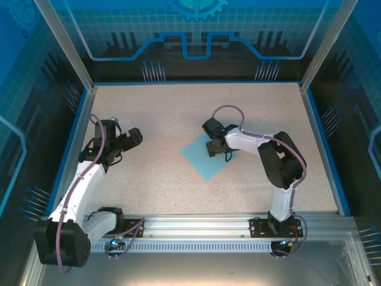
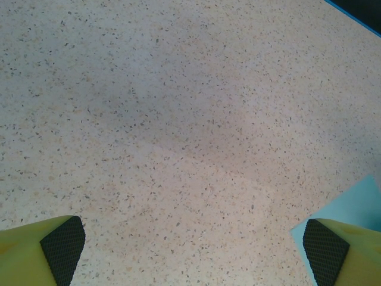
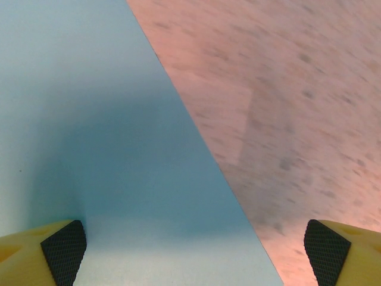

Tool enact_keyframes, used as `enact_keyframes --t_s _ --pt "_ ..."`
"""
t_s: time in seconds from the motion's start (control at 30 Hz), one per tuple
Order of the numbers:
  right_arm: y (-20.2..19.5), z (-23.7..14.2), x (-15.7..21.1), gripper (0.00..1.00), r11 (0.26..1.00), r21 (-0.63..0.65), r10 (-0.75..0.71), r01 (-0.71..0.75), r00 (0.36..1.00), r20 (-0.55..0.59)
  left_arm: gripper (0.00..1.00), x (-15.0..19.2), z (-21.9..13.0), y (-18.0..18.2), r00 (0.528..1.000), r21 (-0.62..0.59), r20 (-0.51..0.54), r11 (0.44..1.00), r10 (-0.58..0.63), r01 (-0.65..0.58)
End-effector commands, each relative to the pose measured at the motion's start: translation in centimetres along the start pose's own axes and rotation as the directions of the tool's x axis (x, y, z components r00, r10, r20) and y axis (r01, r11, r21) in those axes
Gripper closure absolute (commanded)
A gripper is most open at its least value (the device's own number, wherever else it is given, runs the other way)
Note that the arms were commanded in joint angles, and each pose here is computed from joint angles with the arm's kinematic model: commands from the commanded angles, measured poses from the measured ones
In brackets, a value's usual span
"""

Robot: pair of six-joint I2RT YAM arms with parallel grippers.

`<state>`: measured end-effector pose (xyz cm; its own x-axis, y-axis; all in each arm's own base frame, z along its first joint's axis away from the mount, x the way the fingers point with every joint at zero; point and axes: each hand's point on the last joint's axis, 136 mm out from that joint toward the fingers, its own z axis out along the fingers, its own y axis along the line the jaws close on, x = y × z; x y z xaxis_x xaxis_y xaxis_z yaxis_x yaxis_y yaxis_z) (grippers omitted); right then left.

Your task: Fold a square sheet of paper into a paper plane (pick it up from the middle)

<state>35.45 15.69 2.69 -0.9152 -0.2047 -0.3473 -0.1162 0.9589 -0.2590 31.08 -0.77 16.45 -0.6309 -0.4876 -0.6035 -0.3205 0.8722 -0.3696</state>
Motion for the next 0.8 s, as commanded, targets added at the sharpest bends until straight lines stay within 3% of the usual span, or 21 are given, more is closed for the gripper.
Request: enact_keyframes --t_s 0.0,0.1,0.2,0.37,0.53,0.77 --pt "-0.7 -0.8 2.0 0.02 0.999 -0.037 -0.016 0.013 0.997 -0.072 0.02 -0.7 -0.5 -0.6 0.999 0.018 -0.005 0.999 -0.033 0.033" --pt "1.1 -4.0 -0.2 0.01 0.976 -0.201 -0.08 0.082 0.997 0.016 0.02 -0.7 -0.5 -0.6 0.999 0.016 -0.009 0.999 -0.034 0.034" --pt "3.9 -5.9 -0.6 0.01 0.894 -0.39 -0.22 0.219 0.975 0.041 0.02 -0.6 -0.5 -0.6 0.999 0.018 -0.014 0.999 -0.035 0.036" --pt "4.6 -4.0 0.2 0.01 0.862 -0.388 -0.362 0.327 0.932 -0.018 0.02 -0.5 -0.6 -0.7 0.999 0.026 -0.015 0.999 -0.034 0.034" --pt "6.7 -3.8 1.3 0.01 0.792 -0.39 -0.508 0.471 0.861 0.008 0.01 -0.3 -0.4 -1.2 0.999 0.048 -0.031 0.998 -0.027 0.029" --pt "7.4 -2.1 1.0 0.02 0.802 -0.374 -0.514 0.465 0.857 -0.037 0.02 -0.1 -0.1 -1.3 0.999 0.054 -0.048 0.998 -0.021 0.024"
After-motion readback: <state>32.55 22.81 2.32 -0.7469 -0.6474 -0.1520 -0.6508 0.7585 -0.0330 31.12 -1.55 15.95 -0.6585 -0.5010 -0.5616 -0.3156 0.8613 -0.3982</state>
